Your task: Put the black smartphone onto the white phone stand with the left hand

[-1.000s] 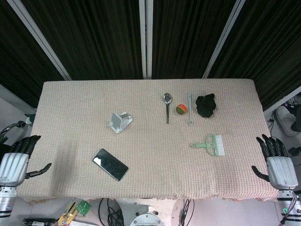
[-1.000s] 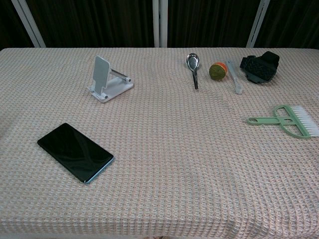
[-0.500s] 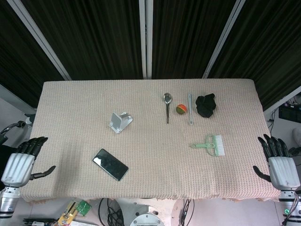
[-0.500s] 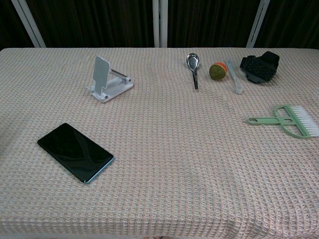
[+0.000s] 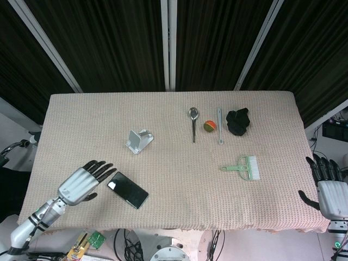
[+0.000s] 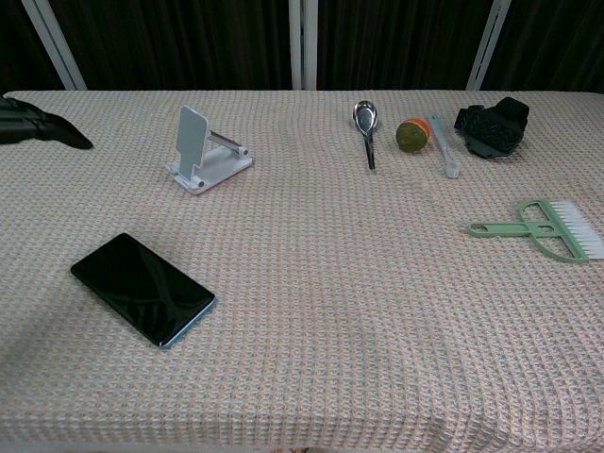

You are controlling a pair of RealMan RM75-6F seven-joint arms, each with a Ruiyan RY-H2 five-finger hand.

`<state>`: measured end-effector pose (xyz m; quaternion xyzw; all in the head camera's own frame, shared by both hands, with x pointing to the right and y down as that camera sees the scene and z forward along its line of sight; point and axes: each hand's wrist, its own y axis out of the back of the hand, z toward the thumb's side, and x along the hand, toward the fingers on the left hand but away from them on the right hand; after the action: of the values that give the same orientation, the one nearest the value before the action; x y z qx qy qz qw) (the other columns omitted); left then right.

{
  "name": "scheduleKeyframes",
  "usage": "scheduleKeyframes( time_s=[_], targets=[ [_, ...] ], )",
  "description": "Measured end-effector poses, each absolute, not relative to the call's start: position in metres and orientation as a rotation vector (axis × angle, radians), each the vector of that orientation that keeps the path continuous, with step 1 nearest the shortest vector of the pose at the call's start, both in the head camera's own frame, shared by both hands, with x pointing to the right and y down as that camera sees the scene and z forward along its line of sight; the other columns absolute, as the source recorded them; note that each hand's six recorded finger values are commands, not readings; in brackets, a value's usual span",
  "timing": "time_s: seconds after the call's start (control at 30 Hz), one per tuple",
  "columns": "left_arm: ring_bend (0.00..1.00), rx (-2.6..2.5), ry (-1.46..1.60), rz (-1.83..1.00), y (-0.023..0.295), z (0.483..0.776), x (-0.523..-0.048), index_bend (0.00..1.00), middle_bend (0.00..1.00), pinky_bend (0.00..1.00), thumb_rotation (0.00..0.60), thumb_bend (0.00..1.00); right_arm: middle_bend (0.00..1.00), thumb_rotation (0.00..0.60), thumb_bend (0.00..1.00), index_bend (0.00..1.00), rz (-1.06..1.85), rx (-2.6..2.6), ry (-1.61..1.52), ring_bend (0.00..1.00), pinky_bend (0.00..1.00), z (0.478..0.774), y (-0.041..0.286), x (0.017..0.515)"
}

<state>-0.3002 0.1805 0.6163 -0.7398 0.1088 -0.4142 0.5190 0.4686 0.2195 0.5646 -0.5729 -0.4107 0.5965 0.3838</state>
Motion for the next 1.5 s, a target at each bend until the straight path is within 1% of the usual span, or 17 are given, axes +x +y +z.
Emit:
scheduleKeyframes(
  time_s=[0.17, 0.3, 0.47, 0.67, 1.03, 1.3, 1.5],
  targets=[
    [0.12, -1.833, 0.093, -0.933, 0.191, 0.644, -0.263, 0.11, 0.06, 0.24, 0.6, 0.15, 0.0, 0.6, 0.13, 0.0, 1.529, -1.44, -1.076, 0.0, 0.0, 0.56, 0.221, 0.478],
    [0.12, -1.886, 0.07, -0.93, 0.195, 0.66, -0.242, 0.11, 0.05, 0.24, 0.6, 0.15, 0.0, 0.6, 0.13, 0.0, 1.531, -1.421, -1.094, 0.0, 0.0, 0.556, 0.222, 0.484],
    [0.12, -1.917, 0.046, -0.952, 0.196, 0.674, -0.23, 0.11, 0.05, 0.24, 0.6, 0.15, 0.0, 0.6, 0.14, 0.0, 1.539, -1.43, -1.08, 0.0, 0.0, 0.558, 0.222, 0.483],
    [0.12, -1.931, 0.018, -0.999, 0.194, 0.687, -0.226, 0.11, 0.05, 0.24, 0.6, 0.15, 0.0, 0.6, 0.14, 0.0, 1.529, -1.439, -1.076, 0.0, 0.0, 0.559, 0.221, 0.48],
    [0.12, -2.012, 0.024, -1.111, 0.197, 0.698, -0.226, 0.12, 0.06, 0.24, 0.6, 0.15, 0.0, 0.6, 0.14, 0.0, 1.53, -1.429, -1.089, 0.0, 0.0, 0.558, 0.222, 0.484],
    [0.12, -2.045, 0.048, -1.092, 0.205, 0.702, -0.21, 0.13, 0.06, 0.24, 0.6, 0.15, 0.0, 0.6, 0.14, 0.0, 1.522, -1.434, -1.09, 0.0, 0.0, 0.559, 0.223, 0.485],
    [0.11, -2.045, 0.079, -1.082, 0.2, 0.702, -0.201, 0.16, 0.06, 0.24, 0.6, 0.14, 0.0, 0.6, 0.14, 0.0, 1.528, -1.42, -1.091, 0.0, 0.0, 0.557, 0.223, 0.488]
  ],
)
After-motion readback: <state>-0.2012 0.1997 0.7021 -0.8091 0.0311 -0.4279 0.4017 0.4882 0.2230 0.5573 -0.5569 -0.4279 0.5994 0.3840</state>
